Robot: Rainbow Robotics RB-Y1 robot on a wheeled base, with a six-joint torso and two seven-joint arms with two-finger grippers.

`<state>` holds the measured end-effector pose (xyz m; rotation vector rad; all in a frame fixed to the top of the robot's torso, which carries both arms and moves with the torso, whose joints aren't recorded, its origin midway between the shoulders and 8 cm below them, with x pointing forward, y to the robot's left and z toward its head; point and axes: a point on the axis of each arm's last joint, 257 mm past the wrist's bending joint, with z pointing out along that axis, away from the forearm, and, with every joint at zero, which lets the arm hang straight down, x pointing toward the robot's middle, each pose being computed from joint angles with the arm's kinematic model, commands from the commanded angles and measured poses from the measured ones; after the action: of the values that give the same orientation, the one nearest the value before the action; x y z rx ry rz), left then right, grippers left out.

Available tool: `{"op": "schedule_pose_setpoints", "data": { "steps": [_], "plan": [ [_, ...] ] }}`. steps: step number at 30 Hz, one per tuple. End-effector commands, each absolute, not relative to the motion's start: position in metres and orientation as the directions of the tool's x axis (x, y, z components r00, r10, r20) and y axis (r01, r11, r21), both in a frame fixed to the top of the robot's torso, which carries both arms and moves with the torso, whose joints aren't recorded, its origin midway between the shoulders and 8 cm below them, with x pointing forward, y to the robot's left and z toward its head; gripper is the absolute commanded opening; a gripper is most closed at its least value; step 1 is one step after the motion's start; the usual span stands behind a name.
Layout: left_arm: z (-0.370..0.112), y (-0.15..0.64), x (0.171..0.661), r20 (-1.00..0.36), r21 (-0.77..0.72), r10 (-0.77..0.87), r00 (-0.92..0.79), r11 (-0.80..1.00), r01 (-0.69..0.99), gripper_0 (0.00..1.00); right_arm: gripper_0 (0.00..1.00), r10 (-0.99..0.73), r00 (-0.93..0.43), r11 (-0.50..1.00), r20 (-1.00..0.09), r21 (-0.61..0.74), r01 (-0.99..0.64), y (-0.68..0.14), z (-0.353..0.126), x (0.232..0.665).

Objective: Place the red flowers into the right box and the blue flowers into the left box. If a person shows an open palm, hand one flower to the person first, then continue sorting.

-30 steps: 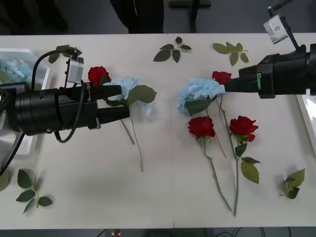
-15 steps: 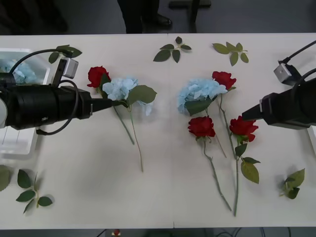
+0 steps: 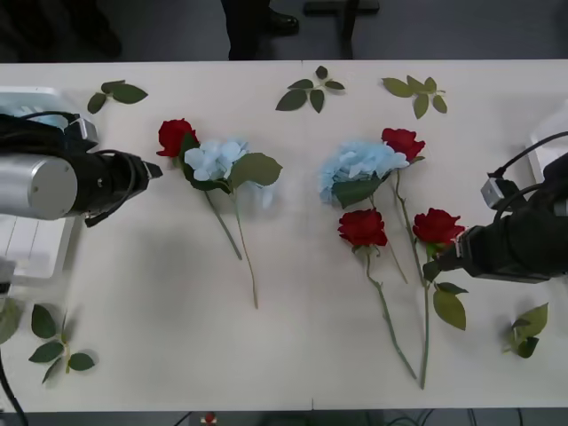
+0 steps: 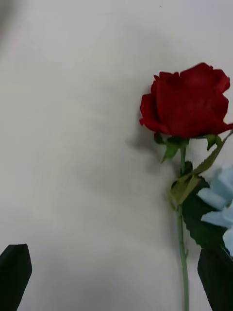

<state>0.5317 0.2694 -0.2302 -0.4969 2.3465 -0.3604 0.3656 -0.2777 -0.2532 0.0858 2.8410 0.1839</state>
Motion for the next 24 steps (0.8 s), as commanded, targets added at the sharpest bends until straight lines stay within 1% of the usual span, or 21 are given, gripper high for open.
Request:
{"op": "schedule_pose_setpoints", "data": {
  "steps": [1, 10, 17, 21, 24],
  "plan": [
    [-0.202, 0.264, 0.564, -0.612, -0.367, -0.449, -0.651, 0.89, -0.27, 1.0, 1.0, 0.07, -0.945, 0.996, -0.319, 0.079, 0.047, -0.292, -0.256, 0.37],
    [-0.207, 0.266, 0.598, -0.617, -0.329, -0.477, -0.627, 0.879, -0.345, 1.0, 1.0, 0.049, -0.935, 0.996, -0.352, 0.086, 0.019, -0.276, -0.297, 0.391],
    [-0.214, 0.24, 0.605, -0.627, -0.271, -0.421, -0.655, 0.907, -0.323, 1.0, 1.0, 0.039, -0.928, 0.997, -0.369, 0.072, 0.013, -0.273, -0.32, 0.4],
    [-0.221, 0.219, 0.604, -0.629, -0.241, -0.378, -0.68, 0.926, -0.291, 1.0, 1.0, 0.009, -0.916, 1.0, -0.401, 0.004, 0.008, -0.278, -0.328, 0.406],
    [-0.229, 0.208, 0.605, -0.628, -0.223, -0.349, -0.695, 0.937, -0.269, 1.0, 1.0, 0.009, -0.917, 1.0, -0.399, -0.002, 0.011, -0.277, -0.333, 0.405]
  ]
}}
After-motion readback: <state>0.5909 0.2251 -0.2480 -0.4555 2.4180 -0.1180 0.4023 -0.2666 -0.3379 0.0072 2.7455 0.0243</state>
